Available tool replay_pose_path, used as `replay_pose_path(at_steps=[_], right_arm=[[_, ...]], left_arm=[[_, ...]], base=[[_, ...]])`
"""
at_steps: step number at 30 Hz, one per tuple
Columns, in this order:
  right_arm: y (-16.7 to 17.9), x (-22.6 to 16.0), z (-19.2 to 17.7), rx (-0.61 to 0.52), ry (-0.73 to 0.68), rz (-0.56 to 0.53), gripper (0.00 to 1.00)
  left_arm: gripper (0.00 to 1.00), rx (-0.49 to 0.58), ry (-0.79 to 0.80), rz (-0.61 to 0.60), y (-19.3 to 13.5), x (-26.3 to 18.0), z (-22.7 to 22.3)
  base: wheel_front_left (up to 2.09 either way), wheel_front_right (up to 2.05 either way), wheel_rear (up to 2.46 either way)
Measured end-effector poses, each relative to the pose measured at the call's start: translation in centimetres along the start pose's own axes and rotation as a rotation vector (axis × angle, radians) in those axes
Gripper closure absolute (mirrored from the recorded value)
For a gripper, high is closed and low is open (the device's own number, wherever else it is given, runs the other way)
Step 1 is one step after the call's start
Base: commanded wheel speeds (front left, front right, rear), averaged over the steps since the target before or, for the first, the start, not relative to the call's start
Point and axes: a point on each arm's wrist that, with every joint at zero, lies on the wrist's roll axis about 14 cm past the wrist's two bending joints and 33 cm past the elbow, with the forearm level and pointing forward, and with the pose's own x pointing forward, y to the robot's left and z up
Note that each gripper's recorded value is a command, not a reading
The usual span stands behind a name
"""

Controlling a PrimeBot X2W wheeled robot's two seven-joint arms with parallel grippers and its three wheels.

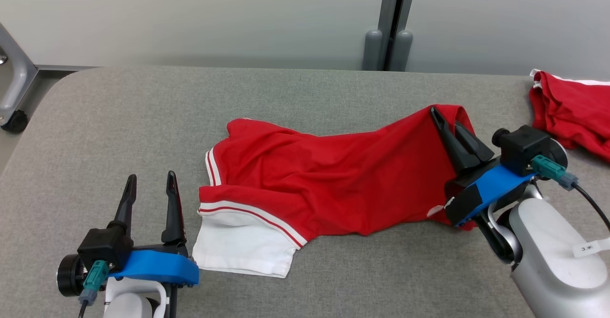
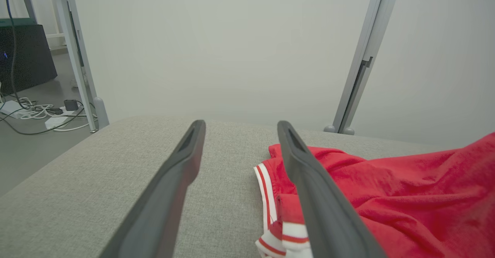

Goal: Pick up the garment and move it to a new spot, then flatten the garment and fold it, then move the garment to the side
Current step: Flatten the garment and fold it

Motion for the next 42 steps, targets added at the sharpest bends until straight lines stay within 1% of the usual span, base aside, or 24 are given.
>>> replay_pose_path(at_steps=[7, 10, 14, 19, 27, 30, 34, 35, 36, 39, 42], right_arm=[[-0.1, -0.3, -0.1, 0.0, 0.006, 0.001, 1.0], [0.4, -0.3, -0.2, 0.0, 0.007, 0.017, 1.0], [2.6, -0.5, 0.0, 0.011, -0.007, 0.078, 1.0], [5.6, -2.7, -1.9, 0.055, 0.03, 0.14, 1.0], [8.6, -6.9, -4.9, 0.142, 0.131, 0.171, 1.0], [8.3, -7.8, -5.6, 0.165, 0.155, 0.147, 1.0], [7.6, -7.9, -5.5, 0.169, 0.147, 0.121, 1.0], [7.7, -8.0, -5.5, 0.171, 0.146, 0.118, 0.76], [7.7, -8.2, -5.6, 0.177, 0.149, 0.115, 0.01], [7.1, -8.5, -5.5, 0.185, 0.141, 0.09, 0.0], [5.7, -8.8, -4.7, 0.182, 0.102, 0.045, 0.0]], left_arm=[[0.0, -0.006, 0.002, -0.003, -0.2, -0.2, -0.1], [0.0, -0.007, 0.002, -0.006, -0.3, -0.1, -0.1], [0.0, -0.008, -0.001, -0.006, -0.3, 0.0, 0.0], [0.0, -0.009, 0.003, -0.004, -0.2, -0.2, -0.2], [0.0, -0.008, 0.008, -0.018, -0.7, 0.2, -0.4], [0.0, -0.008, 0.015, -0.028, -1.1, 0.5, -0.7], [0.0, -0.009, 0.019, -0.042, -1.6, 0.8, -0.8], [0.0, -0.009, 0.02, -0.044, -1.6, 0.9, -0.9], [0.0, -0.01, 0.02, -0.045, -1.7, 0.9, -0.9], [0.0, -0.01, 0.02, -0.048, -1.8, 0.9, -0.9], [0.0, -0.009, 0.018, -0.048, -1.8, 0.9, -0.8]], base=[[0.0, 0.0, 0.0], [0.0, 0.0, 0.0], [0.0, 0.0, 0.0], [0.0, 0.0, 0.0], [0.0, 0.0, 0.0], [0.0, 0.0, 0.0], [0.0, 0.0, 0.0], [0.0, 0.0, 0.0], [0.0, 0.0, 0.0], [0.0, 0.0, 0.0], [0.0, 0.0, 0.0]])
